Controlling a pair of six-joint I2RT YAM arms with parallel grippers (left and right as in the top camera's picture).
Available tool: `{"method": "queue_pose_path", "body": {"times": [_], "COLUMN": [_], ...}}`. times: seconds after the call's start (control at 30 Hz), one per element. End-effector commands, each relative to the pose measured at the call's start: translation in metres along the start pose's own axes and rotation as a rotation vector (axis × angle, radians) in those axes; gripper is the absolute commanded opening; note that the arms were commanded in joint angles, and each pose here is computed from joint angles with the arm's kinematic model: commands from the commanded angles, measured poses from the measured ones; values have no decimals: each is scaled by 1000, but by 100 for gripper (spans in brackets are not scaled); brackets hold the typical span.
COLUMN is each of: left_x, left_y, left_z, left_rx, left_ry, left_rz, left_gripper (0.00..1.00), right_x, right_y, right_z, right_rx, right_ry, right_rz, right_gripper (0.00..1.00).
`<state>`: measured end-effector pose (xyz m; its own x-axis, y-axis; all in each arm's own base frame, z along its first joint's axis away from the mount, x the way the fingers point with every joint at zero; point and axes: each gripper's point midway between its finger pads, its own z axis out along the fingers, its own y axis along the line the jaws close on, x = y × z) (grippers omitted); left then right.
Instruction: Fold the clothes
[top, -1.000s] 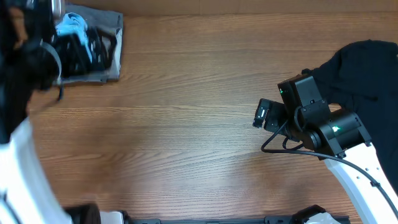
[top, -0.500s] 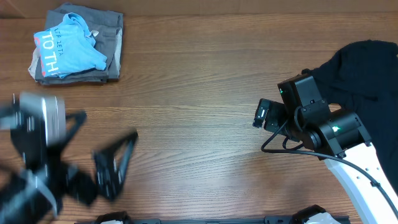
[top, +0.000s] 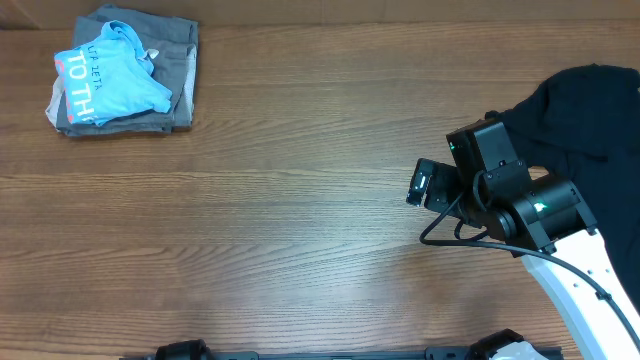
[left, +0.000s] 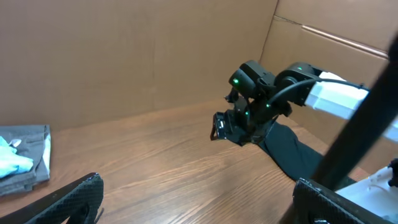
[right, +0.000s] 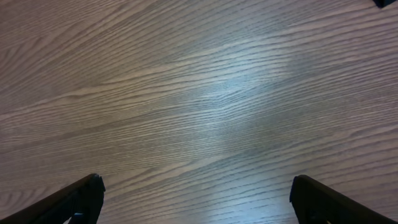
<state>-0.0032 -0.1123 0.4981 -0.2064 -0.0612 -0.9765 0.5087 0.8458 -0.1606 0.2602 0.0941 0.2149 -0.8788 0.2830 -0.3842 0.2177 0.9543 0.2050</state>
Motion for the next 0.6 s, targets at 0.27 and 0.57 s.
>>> {"method": "queue_pose_path", "body": {"times": [0.27, 0.57], "left_x": [17, 93], "left_y": [15, 84], "left_z": [3, 22], "left_rx": [-77, -334], "left_ry": [33, 104], "left_rz": [-3, -157], "left_gripper": [100, 100], "right_x": [-4, -4], "right_y": [0, 0], "right_z": [-2, -2], "right_rx": [2, 2], "right_ry": [-17, -17], "right_rz": [4, 4], "right_gripper": [100, 100]}}
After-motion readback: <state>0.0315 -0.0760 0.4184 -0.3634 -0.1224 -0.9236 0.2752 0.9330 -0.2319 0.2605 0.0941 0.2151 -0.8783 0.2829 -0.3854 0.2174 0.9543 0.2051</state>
